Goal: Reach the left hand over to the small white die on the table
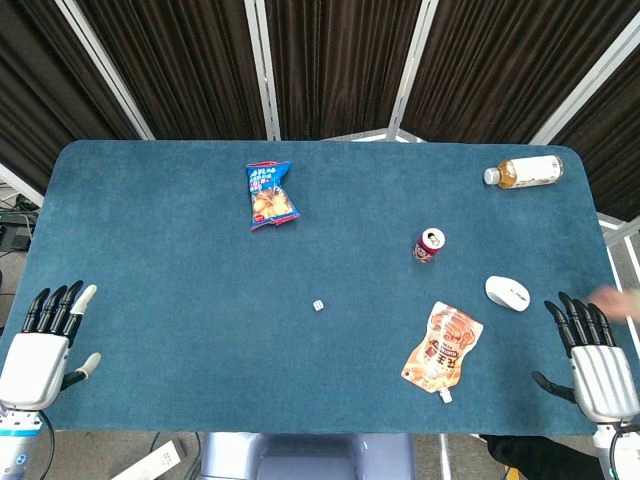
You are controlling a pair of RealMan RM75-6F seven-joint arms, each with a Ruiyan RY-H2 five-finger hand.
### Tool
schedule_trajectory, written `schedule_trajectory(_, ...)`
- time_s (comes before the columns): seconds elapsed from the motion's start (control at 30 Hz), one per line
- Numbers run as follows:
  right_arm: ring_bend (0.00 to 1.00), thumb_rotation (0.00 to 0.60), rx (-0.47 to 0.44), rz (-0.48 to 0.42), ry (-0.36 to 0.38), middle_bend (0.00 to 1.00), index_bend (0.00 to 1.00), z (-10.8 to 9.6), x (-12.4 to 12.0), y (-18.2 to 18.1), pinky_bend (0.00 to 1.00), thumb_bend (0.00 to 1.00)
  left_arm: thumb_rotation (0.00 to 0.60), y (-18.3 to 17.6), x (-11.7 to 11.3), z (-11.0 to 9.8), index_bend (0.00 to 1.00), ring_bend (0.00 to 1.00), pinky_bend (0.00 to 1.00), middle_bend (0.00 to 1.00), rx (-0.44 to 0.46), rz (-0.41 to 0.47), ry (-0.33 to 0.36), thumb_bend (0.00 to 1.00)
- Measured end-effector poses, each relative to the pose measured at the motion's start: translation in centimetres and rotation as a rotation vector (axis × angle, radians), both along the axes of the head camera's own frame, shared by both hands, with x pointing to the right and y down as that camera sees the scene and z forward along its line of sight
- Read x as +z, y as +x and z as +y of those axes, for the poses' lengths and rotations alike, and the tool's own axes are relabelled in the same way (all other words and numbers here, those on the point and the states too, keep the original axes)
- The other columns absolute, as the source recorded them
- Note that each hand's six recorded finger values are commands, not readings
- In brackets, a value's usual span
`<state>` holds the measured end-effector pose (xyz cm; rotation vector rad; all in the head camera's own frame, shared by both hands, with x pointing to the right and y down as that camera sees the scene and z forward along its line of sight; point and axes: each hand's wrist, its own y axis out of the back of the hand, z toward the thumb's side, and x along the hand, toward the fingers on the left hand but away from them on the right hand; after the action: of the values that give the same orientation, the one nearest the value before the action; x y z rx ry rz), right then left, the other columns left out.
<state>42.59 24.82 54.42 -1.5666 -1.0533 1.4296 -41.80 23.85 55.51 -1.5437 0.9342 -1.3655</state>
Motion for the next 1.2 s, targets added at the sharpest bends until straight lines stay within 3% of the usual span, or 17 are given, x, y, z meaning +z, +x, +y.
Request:
schedule_trajectory(0.37,0.0,0.6,0.003,-0.006,0.005,0.0,0.06,-0.1,-0.2,0.0,0.0,0.0,0.6,0.2,0.1,-0.1,0.0,0.0,0.0,0.0,0.008,0.007,0.0,0.22)
schedule_trajectory(0.57,0.0,0.6,0.015,-0.003,0.003,0.0,0.06,-0.4,0.0,0.3,0.0,0.0,0.6,1.7,0.6,-1.1,0.0,0.0,0.0,0.0,0.064,0.022,0.002,0.22)
schedule_trajectory(0.63,0.0,0.6,0.022,-0.001,0.0,0.0,0.06,-0.5,0.1,0.4,0.0,0.0,0.6,2.6,0.9,-2.0,0.0,0.03,0.09,0.01,0.097,0.02,0.013,0.22)
schedule_trajectory(0.67,0.0,0.6,0.026,-0.001,-0.002,0.0,0.06,-0.6,0.1,0.5,0.0,0.0,0.6,3.1,1.1,-2.3,0.0,0.08,0.16,0.04,0.112,0.019,0.015,0.22)
schedule_trajectory(0.73,0.0,0.6,0.035,0.0,-0.005,0.0,0.06,-0.7,0.2,0.8,0.0,0.01,0.6,4.4,1.6,-3.2,0.0,0.32,0.41,0.24,0.151,0.016,0.016,0.22)
schedule_trajectory(0.83,0.0,0.6,0.049,0.0,-0.003,0.0,0.06,-0.9,0.2,1.2,0.0,0.01,0.6,6.5,2.4,-4.4,0.0,0.57,0.58,0.53,0.213,0.016,0.015,0.23)
schedule_trajectory(0.93,0.0,0.6,0.068,-0.004,0.006,0.0,0.06,-1.4,0.1,1.7,0.0,0.0,0.6,8.9,3.3,-5.2,0.0,0.72,0.68,0.71,0.275,0.019,0.004,0.32)
schedule_trajectory(1.1,0.0,0.6,0.098,-0.006,0.008,0.0,0.06,-2.1,0.1,2.6,0.0,0.0,0.6,13.6,5.6,-6.7,0.0,0.82,0.75,0.83,0.382,0.019,-0.054,0.56)
schedule_trajectory(1.2,0.0,0.6,0.122,-0.004,0.002,0.0,0.06,-2.3,0.3,3.4,0.0,0.01,0.6,16.6,7.2,-7.4,0.0,0.83,0.75,0.84,0.44,0.01,-0.107,0.62)
